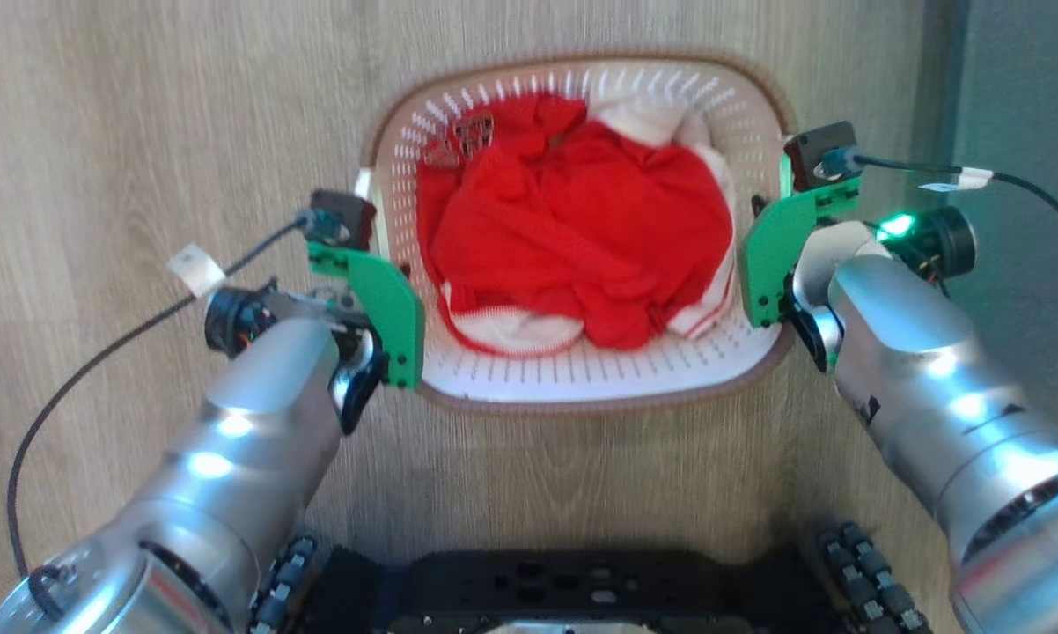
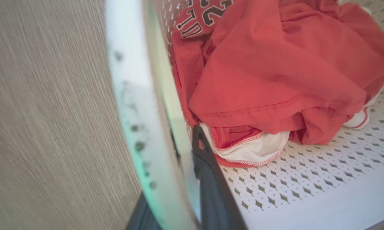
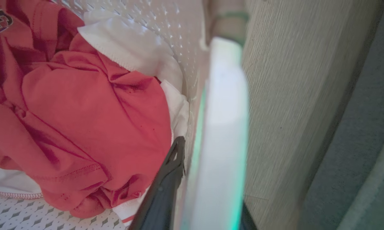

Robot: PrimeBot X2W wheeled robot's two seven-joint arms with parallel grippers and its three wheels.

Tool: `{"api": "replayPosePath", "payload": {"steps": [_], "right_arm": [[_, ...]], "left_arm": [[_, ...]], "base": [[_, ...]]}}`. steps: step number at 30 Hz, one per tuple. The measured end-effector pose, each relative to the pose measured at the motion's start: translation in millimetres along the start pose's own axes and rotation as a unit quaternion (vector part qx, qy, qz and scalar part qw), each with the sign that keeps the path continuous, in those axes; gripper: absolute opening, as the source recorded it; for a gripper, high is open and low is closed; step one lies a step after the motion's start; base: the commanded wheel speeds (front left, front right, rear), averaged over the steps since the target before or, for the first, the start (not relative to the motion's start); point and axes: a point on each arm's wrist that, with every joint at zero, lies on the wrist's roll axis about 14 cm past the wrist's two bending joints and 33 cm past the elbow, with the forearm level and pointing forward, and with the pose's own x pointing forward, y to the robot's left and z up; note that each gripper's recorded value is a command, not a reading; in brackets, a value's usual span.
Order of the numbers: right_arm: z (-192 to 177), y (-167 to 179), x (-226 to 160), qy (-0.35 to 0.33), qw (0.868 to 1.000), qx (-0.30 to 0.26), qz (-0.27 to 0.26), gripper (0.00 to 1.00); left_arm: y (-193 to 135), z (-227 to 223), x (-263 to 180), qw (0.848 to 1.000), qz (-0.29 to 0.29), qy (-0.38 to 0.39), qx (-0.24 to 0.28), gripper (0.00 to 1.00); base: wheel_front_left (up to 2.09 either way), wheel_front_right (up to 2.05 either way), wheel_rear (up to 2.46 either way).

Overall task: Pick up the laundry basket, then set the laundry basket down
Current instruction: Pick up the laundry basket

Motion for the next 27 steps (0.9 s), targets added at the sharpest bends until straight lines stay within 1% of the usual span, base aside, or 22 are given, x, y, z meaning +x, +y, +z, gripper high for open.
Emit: {"api": "replayPosePath", "payload": {"steps": [4, 9, 12, 20, 21, 27], "right_arm": [[-2, 8, -17, 0.016, 1.0, -0.001, 0.007, 0.0], [0, 16, -40, 0.05, 0.998, -0.018, 0.015, 0.0], [0, 21, -56, 0.063, 0.998, -0.017, 0.02, 0.0], [8, 42, -97, 0.063, 0.997, -0.014, 0.032, 0.0], [8, 42, -97, 0.063, 0.997, -0.014, 0.032, 0.0], [15, 53, -128, 0.041, 0.999, -0.017, 0.032, 0.0]], "left_arm": [[-6, 0, -15, 0.999, -0.006, 0.016, 0.028, 0.0], [-18, -3, -36, 0.999, -0.014, 0.034, 0.029, 0.0], [-25, -6, -50, 0.998, -0.017, 0.04, 0.037, 0.0], [-35, -2, -86, 0.998, -0.01, 0.02, 0.054, 0.0], [-35, -2, -86, 0.998, -0.01, 0.02, 0.054, 0.0], [-46, -1, -112, 0.999, -0.008, -0.006, 0.052, 0.0]], "base": [[0.0, 0.0, 0.0], [0.0, 0.0, 0.0], [0.0, 0.0, 0.0], [0.0, 0.0, 0.0], [0.0, 0.0, 0.0], [0.0, 0.0, 0.0]]}}
